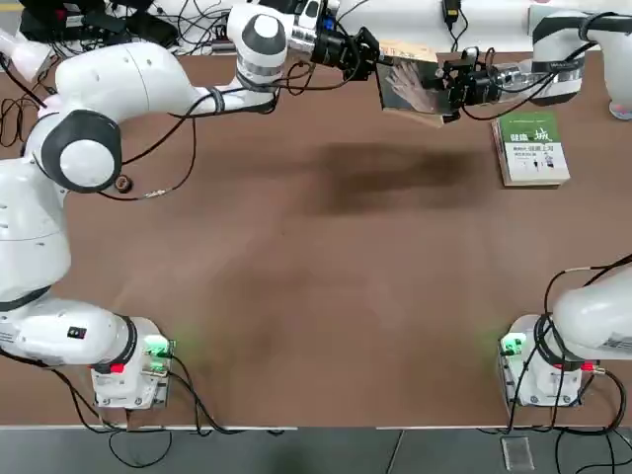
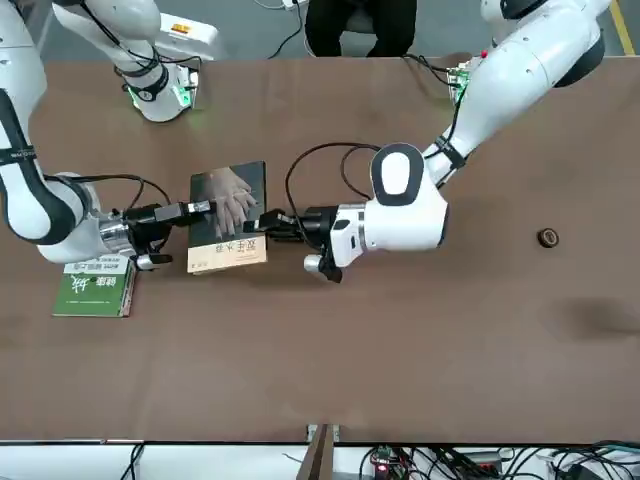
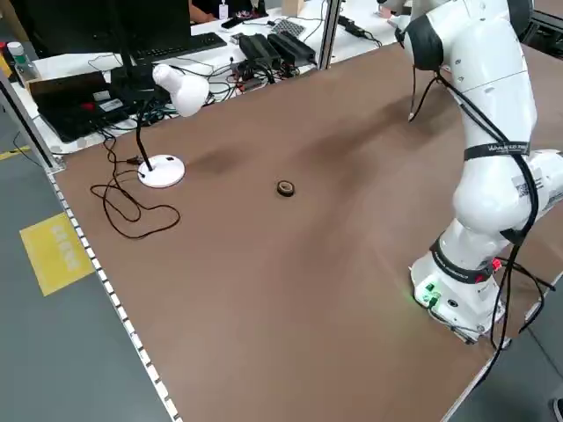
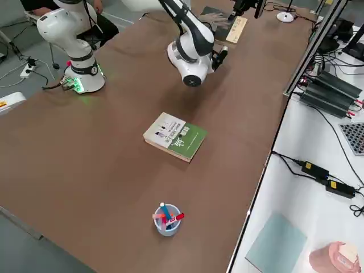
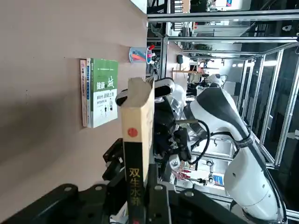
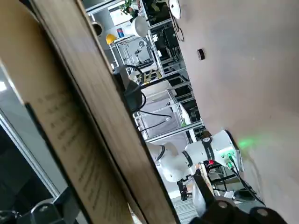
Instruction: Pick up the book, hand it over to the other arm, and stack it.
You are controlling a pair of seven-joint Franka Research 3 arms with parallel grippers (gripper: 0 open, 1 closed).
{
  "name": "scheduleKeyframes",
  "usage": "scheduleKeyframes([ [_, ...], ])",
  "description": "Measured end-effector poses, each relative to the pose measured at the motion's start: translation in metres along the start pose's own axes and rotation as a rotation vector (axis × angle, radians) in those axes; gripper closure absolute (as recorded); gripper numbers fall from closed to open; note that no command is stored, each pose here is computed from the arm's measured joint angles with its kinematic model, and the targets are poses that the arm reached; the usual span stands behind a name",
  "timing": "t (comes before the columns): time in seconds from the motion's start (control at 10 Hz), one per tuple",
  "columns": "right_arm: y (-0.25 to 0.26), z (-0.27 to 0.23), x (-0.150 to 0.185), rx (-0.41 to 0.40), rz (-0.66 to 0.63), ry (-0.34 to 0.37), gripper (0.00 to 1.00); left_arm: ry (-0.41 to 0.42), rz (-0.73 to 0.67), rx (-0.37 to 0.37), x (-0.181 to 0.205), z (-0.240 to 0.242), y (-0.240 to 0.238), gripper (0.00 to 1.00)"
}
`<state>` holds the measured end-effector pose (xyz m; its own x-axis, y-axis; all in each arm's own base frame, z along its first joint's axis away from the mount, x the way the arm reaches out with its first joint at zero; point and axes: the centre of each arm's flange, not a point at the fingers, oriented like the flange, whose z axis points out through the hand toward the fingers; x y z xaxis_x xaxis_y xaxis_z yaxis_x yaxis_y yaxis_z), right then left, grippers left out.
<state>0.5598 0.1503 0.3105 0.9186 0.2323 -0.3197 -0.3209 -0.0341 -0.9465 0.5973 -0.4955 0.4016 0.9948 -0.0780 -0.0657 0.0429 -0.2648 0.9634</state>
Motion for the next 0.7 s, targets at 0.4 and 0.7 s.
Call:
scheduleKeyframes([
  [0.4, 0.001, -0.001, -0.004, 0.015, 0.005, -0.019, 0.11, 0.002, 0.0, 0.0, 0.001, -0.001, 0.0, 0.96],
  [0.7, -0.012, -0.005, -0.006, 0.011, -0.034, -0.011, 0.14, 0.005, -0.001, 0.0, 0.002, -0.003, -0.001, 0.96],
])
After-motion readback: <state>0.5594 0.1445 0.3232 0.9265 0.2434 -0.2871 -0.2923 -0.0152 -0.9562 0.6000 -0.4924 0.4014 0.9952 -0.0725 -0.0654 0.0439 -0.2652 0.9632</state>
